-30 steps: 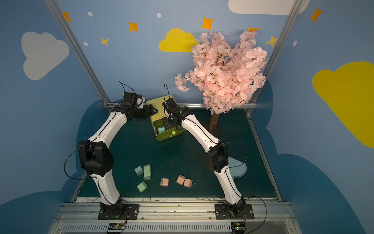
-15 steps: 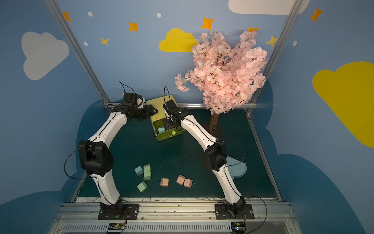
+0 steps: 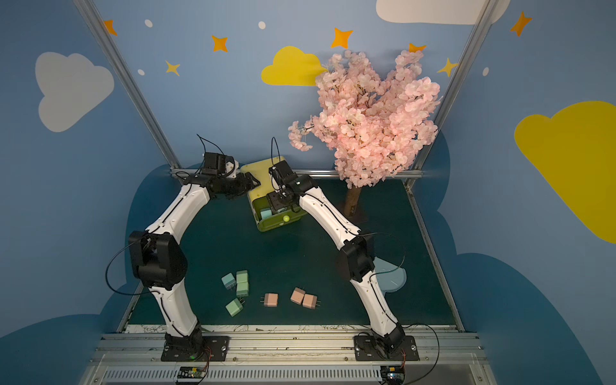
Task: Place the plugs into the drawer by color
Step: Place the plug in the drawer, then pick up the plug from the center of the board, then place the plug in the drawer, then close the drawer in the storage box.
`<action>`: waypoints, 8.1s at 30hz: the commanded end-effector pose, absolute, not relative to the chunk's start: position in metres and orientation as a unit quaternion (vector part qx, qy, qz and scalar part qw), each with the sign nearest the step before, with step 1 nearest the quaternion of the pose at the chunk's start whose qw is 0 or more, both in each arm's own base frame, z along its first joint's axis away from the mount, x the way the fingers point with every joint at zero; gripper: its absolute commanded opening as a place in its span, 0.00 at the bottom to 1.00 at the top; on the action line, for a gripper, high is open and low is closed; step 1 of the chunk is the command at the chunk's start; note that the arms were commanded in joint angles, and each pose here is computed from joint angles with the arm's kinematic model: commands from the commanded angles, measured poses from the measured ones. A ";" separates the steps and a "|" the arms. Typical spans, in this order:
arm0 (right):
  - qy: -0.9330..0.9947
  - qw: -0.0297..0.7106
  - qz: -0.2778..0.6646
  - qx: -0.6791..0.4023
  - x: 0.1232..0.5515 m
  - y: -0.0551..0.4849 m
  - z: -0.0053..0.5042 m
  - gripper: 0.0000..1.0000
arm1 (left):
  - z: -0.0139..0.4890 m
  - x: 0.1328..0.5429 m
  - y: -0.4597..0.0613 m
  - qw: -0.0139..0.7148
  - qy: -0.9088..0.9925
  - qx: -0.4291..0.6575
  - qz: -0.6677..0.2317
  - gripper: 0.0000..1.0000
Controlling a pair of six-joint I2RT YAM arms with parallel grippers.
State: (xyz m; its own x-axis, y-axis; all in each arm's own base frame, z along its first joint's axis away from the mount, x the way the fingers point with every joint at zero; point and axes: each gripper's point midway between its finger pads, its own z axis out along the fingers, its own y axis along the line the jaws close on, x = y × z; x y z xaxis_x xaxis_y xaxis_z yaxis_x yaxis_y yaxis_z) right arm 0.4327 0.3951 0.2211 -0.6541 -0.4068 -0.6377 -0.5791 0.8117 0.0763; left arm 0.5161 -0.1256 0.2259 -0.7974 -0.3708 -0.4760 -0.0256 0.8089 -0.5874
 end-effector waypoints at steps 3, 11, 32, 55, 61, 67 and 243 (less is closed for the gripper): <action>0.868 0.372 0.163 -0.286 0.414 0.393 0.294 0.70 | 0.232 0.517 -0.126 0.302 0.901 -0.104 -0.293 0.82; 0.837 0.388 0.189 -0.336 0.368 0.422 0.286 0.70 | 0.234 0.515 -0.125 0.306 0.901 -0.102 -0.290 0.82; 0.845 0.243 0.229 -0.418 0.210 0.511 0.175 0.55 | 0.234 0.513 -0.124 0.307 0.900 -0.105 -0.290 0.83; 0.837 0.154 0.212 -0.481 0.170 0.563 0.083 0.49 | 0.235 0.514 -0.118 0.307 0.899 -0.108 -0.294 0.83; 0.836 0.143 0.207 -0.487 0.166 0.566 0.071 0.49 | 0.236 0.513 -0.118 0.308 0.899 -0.108 -0.293 0.83; 0.838 0.138 0.198 -0.489 0.165 0.568 0.060 0.49 | 0.237 0.511 -0.117 0.308 0.899 -0.108 -0.293 0.83; 0.764 0.562 0.177 -0.261 0.368 0.385 0.220 0.48 | 0.235 0.517 -0.129 0.300 0.906 -0.076 -0.287 0.81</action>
State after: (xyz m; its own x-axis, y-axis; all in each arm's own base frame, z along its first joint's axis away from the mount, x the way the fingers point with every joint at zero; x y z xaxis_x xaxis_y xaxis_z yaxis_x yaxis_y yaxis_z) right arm 0.3616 0.3744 0.1928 -0.2882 -0.2513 -0.9240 -0.5881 0.8080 -0.0363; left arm 0.5256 -0.1278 0.2274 -0.8042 -0.3251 -0.4976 0.0123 0.8278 -0.5608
